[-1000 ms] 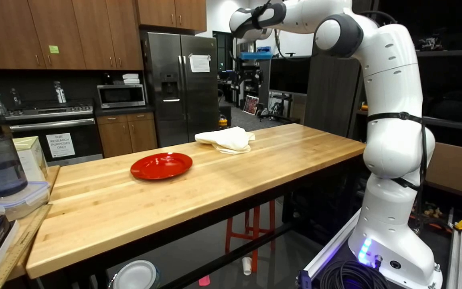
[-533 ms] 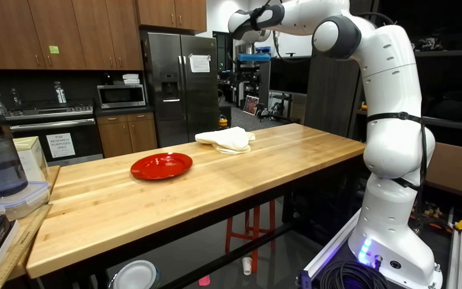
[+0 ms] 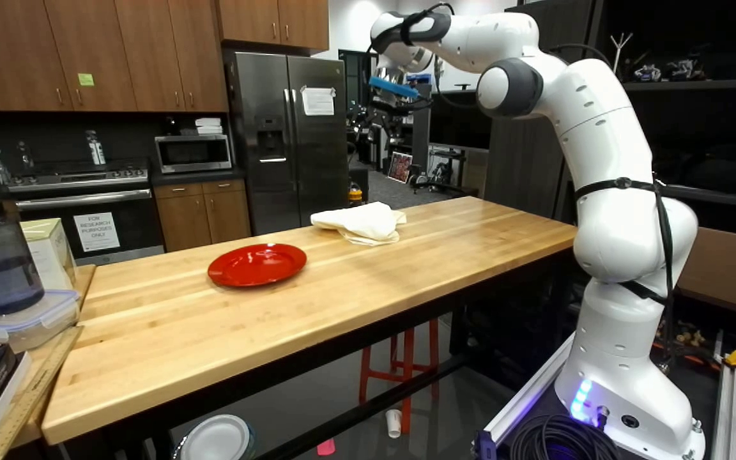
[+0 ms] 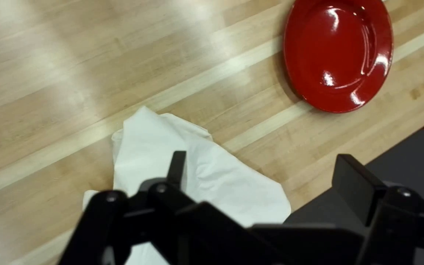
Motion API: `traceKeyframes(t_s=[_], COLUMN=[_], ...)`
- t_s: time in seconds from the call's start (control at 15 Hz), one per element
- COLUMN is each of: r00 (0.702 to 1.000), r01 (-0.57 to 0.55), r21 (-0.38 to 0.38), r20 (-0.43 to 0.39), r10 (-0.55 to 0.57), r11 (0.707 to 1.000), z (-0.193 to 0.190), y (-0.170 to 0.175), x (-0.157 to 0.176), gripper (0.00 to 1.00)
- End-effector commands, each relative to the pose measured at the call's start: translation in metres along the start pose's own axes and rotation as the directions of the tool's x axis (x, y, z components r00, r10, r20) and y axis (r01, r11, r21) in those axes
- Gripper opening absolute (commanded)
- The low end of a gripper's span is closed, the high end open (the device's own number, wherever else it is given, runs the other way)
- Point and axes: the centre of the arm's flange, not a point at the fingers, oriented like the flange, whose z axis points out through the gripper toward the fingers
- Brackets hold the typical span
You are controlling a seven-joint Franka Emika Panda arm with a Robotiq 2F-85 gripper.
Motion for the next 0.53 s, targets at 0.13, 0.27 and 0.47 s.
traceKeyframes(t_s=[0.13,0.27,0.47], r00=[0.985,0.973,0.950], r01=[-0.168,-0.227,-0.309], r21=[0.077,0.073,0.060], r20=[-0.013,-0.020,-0.019], r10=[0.170,0.229,0.310], r11=[0.983,0.971,0.949], z=[-0.020,-0.013,0.001], y=[-0.005,0.001,0.012], x=[0.065,0.078,0.093], gripper=[1.00,1.00,1.00])
